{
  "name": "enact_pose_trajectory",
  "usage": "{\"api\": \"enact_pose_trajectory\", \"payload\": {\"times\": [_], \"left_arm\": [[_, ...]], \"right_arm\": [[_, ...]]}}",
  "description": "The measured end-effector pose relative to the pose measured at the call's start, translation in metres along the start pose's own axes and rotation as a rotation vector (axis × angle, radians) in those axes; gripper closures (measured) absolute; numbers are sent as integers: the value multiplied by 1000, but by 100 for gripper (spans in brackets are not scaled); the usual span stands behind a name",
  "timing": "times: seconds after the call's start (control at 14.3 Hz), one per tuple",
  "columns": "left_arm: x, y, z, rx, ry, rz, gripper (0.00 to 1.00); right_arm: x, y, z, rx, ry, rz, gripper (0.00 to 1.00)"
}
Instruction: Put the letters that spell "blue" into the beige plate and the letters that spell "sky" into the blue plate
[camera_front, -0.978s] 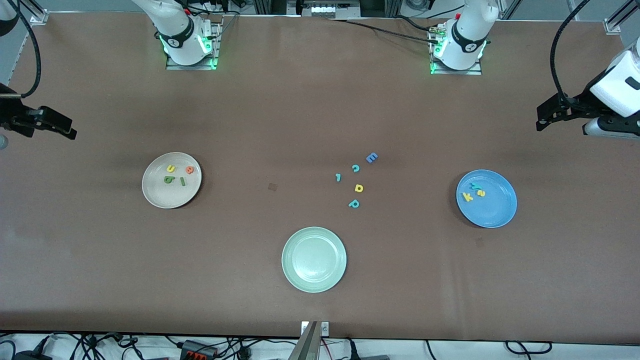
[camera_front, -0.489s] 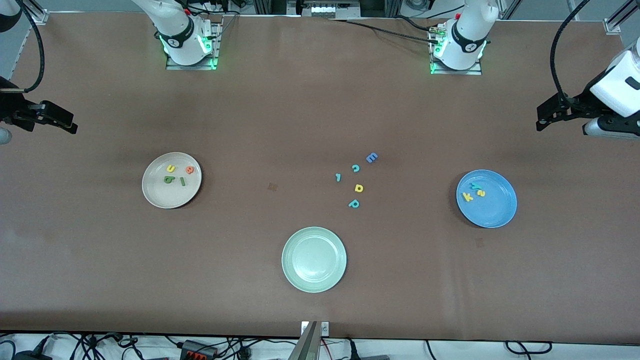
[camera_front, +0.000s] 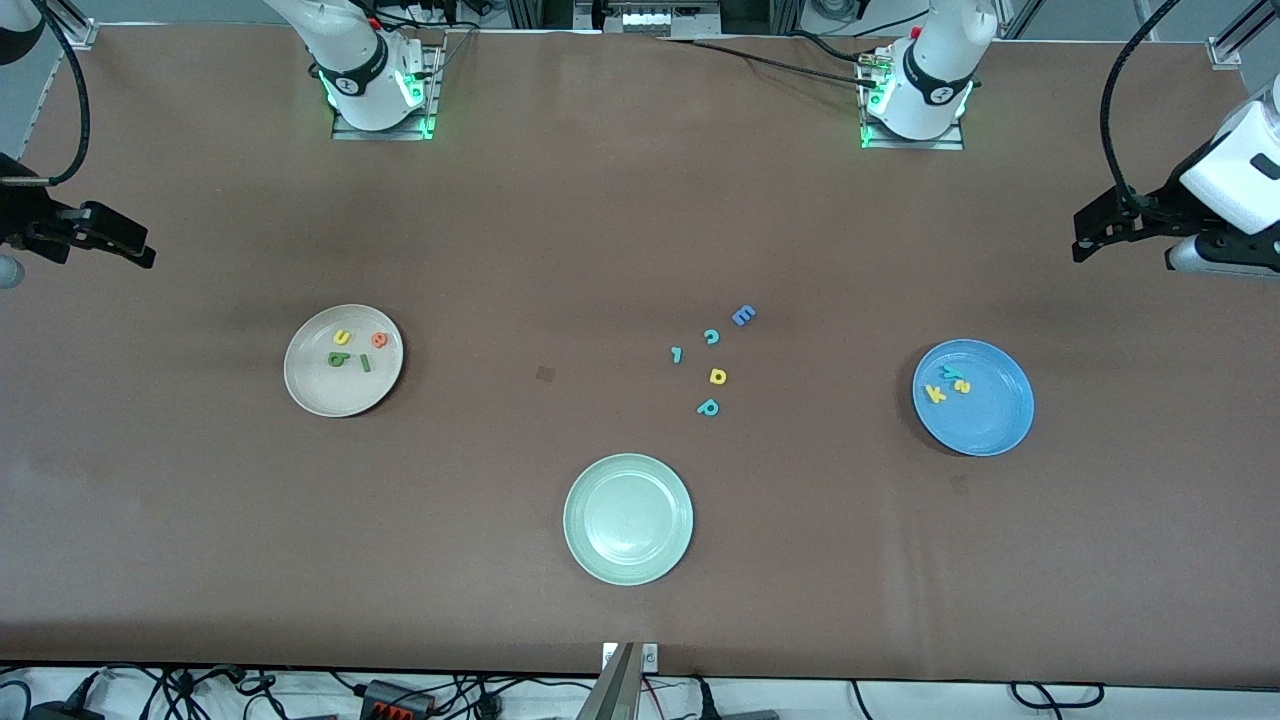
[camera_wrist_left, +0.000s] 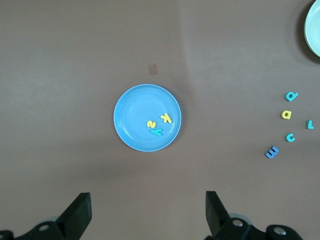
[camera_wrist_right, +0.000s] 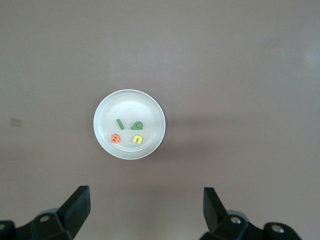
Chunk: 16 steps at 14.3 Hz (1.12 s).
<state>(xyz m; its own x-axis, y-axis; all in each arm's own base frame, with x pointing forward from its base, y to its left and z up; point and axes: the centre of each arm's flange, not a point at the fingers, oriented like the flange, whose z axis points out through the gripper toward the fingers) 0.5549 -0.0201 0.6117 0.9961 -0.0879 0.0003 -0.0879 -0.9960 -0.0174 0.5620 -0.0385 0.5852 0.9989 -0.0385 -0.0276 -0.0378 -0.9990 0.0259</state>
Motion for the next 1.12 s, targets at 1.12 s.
{"api": "enact_pose_trajectory", "payload": {"times": [1.12], "left_arm": [[0, 0, 0, 0, 0, -1, 0]], "right_arm": [[0, 10, -1, -5, 3, -25, 0]]}}
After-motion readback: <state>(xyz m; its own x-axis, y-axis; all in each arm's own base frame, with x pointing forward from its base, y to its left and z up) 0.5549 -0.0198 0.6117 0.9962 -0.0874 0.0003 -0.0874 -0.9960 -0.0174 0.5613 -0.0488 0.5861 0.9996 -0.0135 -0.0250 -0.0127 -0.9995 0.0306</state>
